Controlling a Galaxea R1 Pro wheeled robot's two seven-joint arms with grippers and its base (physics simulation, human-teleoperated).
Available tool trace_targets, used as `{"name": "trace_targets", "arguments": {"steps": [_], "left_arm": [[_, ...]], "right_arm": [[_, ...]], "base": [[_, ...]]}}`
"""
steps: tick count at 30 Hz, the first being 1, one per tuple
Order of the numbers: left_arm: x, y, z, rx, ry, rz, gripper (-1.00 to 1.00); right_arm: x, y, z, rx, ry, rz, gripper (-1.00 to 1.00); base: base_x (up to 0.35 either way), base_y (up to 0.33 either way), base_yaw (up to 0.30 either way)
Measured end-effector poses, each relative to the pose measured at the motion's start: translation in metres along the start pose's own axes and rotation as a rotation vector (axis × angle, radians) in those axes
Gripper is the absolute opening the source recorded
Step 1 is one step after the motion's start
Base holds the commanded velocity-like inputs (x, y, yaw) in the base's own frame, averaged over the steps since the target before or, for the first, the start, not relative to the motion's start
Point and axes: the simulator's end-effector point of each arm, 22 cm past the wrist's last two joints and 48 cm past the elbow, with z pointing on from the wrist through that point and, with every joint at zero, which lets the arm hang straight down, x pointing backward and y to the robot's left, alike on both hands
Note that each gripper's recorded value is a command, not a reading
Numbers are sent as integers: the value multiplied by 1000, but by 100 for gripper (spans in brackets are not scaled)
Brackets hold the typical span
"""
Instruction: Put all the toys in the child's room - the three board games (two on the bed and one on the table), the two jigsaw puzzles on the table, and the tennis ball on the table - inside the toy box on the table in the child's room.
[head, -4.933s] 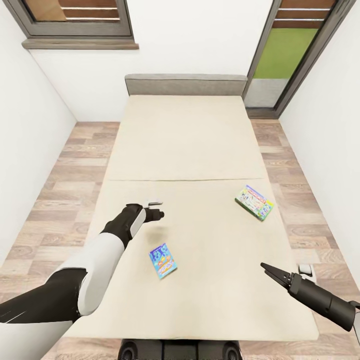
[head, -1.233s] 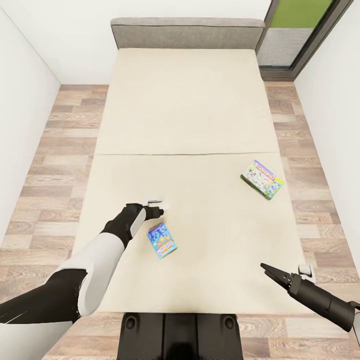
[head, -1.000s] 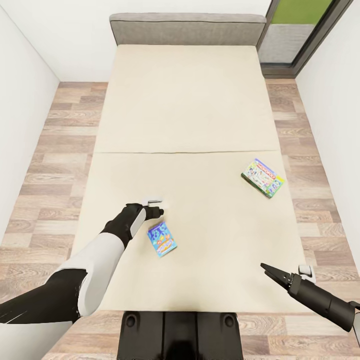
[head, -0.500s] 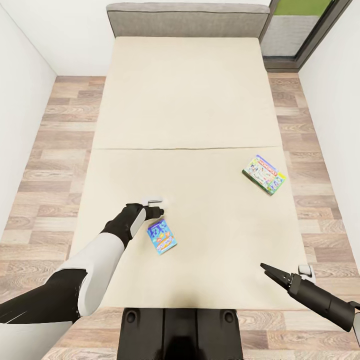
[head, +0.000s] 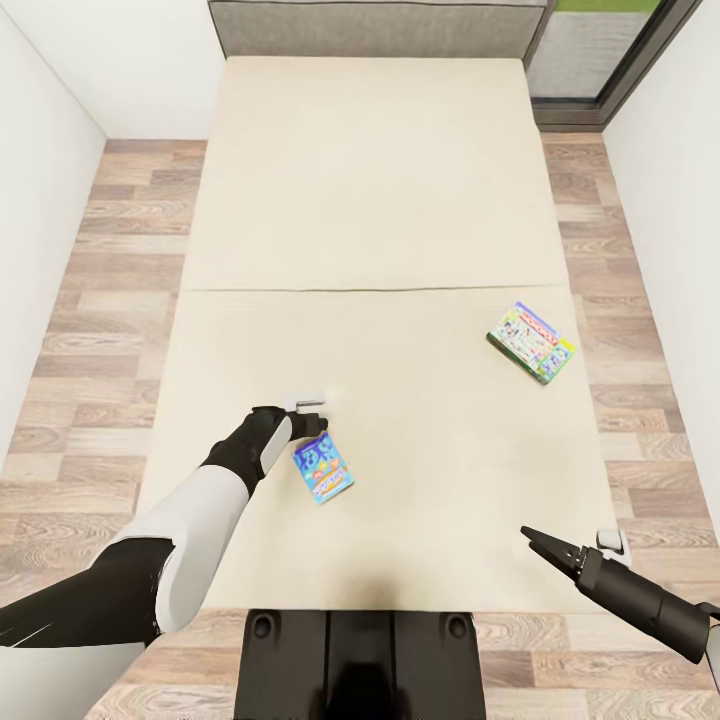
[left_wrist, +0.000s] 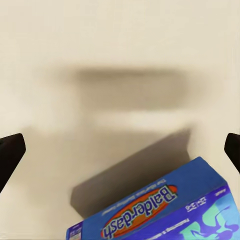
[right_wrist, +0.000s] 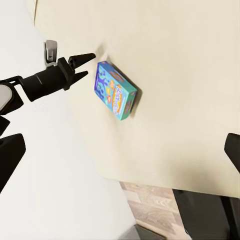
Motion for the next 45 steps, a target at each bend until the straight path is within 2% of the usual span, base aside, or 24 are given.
{"name": "trace_targets", "arguments": {"steps": [19,28,31,45], "left_arm": [[9,8,9,-23,27,13,100],[8,5,8,-6,58,-1,100],[-2,2,8,9,30,-9,100],[-5,1,6,14,29,-10,100]], "right_arm": [[7,-11,3,16,14,19,100],[9,-16,5,23,20,27,100],[9,-17,5,25,21,29,100],[10,-18,6,26,22,34,100]], "base": [[0,0,0],[0,0,0],[0,0,0],[0,0,0]]}}
